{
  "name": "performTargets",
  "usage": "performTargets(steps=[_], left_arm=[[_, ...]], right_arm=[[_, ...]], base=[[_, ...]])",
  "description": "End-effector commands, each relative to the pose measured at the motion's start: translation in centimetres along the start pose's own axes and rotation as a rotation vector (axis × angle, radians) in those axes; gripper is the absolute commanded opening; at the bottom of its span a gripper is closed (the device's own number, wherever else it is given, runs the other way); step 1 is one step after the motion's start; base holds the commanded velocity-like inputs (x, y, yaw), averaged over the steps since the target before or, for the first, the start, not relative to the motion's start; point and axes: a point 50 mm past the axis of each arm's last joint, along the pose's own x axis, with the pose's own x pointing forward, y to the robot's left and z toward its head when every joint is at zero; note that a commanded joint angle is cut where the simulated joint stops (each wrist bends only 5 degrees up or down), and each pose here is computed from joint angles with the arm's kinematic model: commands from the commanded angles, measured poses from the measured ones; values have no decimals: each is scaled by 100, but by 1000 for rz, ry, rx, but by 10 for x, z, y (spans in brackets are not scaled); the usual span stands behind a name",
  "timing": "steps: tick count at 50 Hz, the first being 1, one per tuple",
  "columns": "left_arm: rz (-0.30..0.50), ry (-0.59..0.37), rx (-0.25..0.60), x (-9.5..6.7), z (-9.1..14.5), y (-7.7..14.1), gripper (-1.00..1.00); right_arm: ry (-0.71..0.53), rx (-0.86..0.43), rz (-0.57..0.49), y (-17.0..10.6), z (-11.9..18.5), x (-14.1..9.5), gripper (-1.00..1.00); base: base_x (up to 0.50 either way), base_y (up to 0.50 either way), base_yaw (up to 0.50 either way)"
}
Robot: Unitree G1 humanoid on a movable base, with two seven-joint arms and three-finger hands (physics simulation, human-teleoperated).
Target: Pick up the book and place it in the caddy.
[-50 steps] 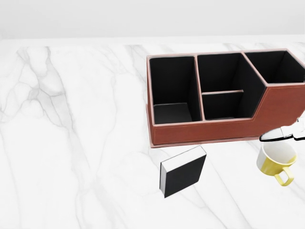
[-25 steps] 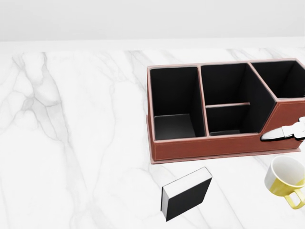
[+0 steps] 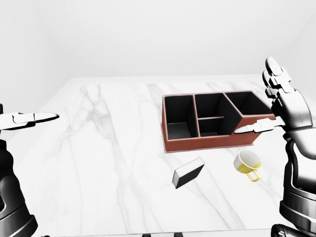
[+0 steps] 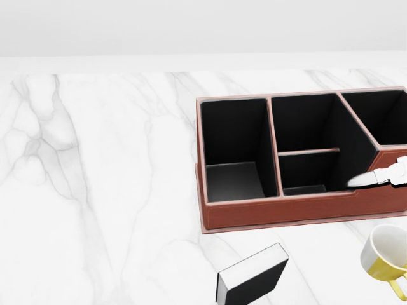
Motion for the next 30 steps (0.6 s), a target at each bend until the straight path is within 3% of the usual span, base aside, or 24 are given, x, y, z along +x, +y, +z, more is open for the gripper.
performTargets(steps=[1,30], left_arm=[[-1,4,3,-1,-1,0,100],[-2,-8,6,0,2,-1,100]], right_arm=[[-3,3,-1,0,0,-1,100],[7,1,1,1,-2,-1,100]], base=[[0,0,0],[4,0,0]])
